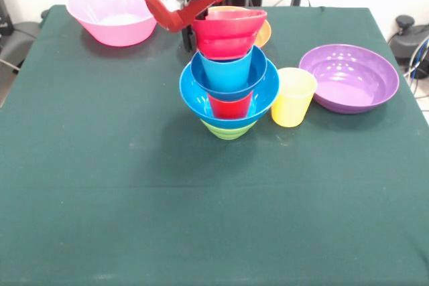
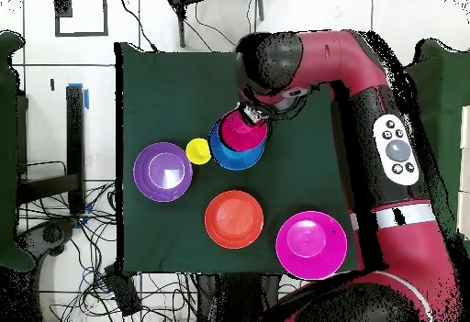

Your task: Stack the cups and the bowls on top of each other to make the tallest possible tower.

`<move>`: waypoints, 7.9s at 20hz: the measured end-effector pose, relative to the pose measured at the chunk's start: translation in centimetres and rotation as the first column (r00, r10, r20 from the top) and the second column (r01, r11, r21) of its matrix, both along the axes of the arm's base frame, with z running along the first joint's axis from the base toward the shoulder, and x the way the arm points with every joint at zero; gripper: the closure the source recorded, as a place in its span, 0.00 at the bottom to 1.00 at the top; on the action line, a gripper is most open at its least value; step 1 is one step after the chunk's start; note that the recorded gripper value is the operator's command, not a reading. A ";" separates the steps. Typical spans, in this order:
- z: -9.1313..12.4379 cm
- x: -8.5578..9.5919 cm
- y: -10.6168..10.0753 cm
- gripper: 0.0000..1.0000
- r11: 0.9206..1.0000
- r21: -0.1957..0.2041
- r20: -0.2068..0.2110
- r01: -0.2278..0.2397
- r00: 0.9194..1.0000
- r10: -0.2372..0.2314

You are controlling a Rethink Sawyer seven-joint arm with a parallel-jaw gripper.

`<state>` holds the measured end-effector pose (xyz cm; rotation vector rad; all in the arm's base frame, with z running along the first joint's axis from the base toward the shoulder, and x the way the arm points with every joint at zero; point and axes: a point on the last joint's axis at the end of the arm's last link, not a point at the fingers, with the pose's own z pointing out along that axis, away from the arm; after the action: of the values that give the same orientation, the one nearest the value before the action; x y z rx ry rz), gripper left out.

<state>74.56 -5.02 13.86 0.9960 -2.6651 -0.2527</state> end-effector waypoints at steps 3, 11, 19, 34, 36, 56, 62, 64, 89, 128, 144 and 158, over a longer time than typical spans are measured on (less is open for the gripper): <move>-0.3 -0.2 0.0 1.00 1.000 0.014 -0.009 0.006 1.000 -0.005; -0.3 -0.3 -0.1 1.00 0.999 0.032 -0.017 0.015 1.000 -0.015; -0.3 -0.4 -0.2 1.00 0.999 0.032 -0.018 0.016 1.000 -0.015; -0.3 -0.5 0.7 1.00 1.000 0.020 -0.034 -0.002 0.999 0.003; -0.3 -0.6 0.8 1.00 1.000 0.019 -0.038 -0.005 0.999 0.006; -0.8 -0.8 0.6 1.00 1.000 -0.020 -0.043 -0.024 0.999 0.023; -0.7 -0.8 0.5 1.00 0.999 -0.027 -0.041 -0.027 0.999 0.026; -0.7 -0.8 0.5 1.00 0.999 -0.028 -0.040 -0.027 0.999 0.026; -1.0 -1.0 0.3 0.00 0.997 -0.057 -0.037 -0.041 0.999 0.039; -1.3 -2.0 0.6 0.00 0.995 -0.077 -0.052 -0.069 0.997 0.065; 1.1 -1.9 0.6 0.00 0.992 -0.098 -0.033 -0.074 0.997 0.071; 3.3 -1.7 0.1 0.00 0.989 -0.131 -0.017 -0.076 0.997 0.074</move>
<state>72.88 -4.87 17.20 1.0471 -2.5890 -0.0660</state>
